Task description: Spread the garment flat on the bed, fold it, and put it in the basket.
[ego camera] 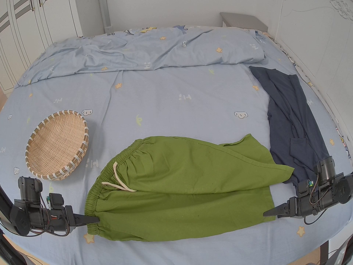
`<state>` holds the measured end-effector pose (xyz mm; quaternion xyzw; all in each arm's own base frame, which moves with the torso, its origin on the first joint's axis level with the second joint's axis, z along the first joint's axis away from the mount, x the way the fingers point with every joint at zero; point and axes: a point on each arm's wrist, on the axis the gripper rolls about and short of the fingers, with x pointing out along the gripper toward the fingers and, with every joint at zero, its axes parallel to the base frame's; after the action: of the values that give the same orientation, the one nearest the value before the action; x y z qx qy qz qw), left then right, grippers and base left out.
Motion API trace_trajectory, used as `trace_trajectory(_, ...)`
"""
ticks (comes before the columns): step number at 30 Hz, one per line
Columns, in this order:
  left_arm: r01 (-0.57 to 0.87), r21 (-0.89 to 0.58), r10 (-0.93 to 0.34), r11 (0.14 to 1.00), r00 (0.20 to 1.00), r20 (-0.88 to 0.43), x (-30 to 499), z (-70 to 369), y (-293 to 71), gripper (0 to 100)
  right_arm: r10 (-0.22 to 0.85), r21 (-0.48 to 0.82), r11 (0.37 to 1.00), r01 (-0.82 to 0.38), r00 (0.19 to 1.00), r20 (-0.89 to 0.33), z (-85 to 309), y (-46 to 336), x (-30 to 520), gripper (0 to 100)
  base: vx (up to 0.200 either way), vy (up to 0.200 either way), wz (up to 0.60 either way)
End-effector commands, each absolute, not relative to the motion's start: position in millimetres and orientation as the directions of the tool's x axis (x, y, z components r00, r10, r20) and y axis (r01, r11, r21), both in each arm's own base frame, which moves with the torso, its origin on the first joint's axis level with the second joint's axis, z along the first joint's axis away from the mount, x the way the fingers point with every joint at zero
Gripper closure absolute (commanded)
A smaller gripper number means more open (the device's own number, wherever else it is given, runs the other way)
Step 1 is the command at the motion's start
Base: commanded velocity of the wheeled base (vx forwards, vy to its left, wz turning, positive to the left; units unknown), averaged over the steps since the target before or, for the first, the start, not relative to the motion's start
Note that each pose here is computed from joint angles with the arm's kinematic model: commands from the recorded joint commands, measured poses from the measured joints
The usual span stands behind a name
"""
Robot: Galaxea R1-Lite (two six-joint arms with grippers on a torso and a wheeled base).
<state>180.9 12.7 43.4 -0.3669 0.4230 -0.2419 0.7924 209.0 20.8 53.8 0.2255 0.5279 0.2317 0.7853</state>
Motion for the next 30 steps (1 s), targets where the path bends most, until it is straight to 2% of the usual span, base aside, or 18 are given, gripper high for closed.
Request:
trace_trajectory(1, 0.072, -0.786, -0.693, 0.614, 0.525, -0.493, 181, 43, 13, 100, 0.603, 0.606, 0.791, -0.087, 0.275, -0.749, 37, 22, 212, 0, 0.000, 0.000, 0.00)
trace_trajectory(5, 0.073, -0.786, -0.695, 0.613, 0.522, -0.494, 181, 43, 12, 100, 0.619, 0.621, 0.778, -0.091, 0.274, -0.736, 35, 23, 214, 0, 0.000, 0.000, 0.00)
trace_trajectory(10, 0.073, -0.786, -0.695, 0.613, 0.522, -0.494, 181, 43, 12, 100, 0.687, 0.682, 0.721, -0.126, 0.264, -0.677, 35, 25, 217, 0, 0.000, 0.000, 0.00)
trace_trajectory(19, 0.074, -0.786, -0.695, 0.614, 0.523, -0.493, 181, 43, 12, 100, 0.708, 0.705, 0.700, -0.116, 0.248, -0.662, 31, 26, 222, 0, 0.000, 0.000, 0.00)
trace_trajectory(26, 0.074, -0.787, -0.696, 0.613, 0.522, -0.493, 182, 43, 12, 100, 0.724, 0.725, 0.679, -0.116, 0.267, -0.636, 33, 25, 230, 0, 0.000, 0.000, 0.00)
trace_trajectory(27, 0.074, -0.787, -0.696, 0.613, 0.522, -0.493, 182, 43, 12, 100, 0.724, 0.726, 0.679, -0.113, 0.266, -0.636, 33, 25, 230, 100, 0.000, 0.000, 0.00)
trace_trajectory(30, 0.073, -0.787, -0.696, 0.612, 0.522, -0.493, 182, 43, 13, 100, 0.724, 0.726, 0.679, -0.112, 0.270, -0.635, 33, 24, 231, 100, 0.000, 0.000, 0.00)
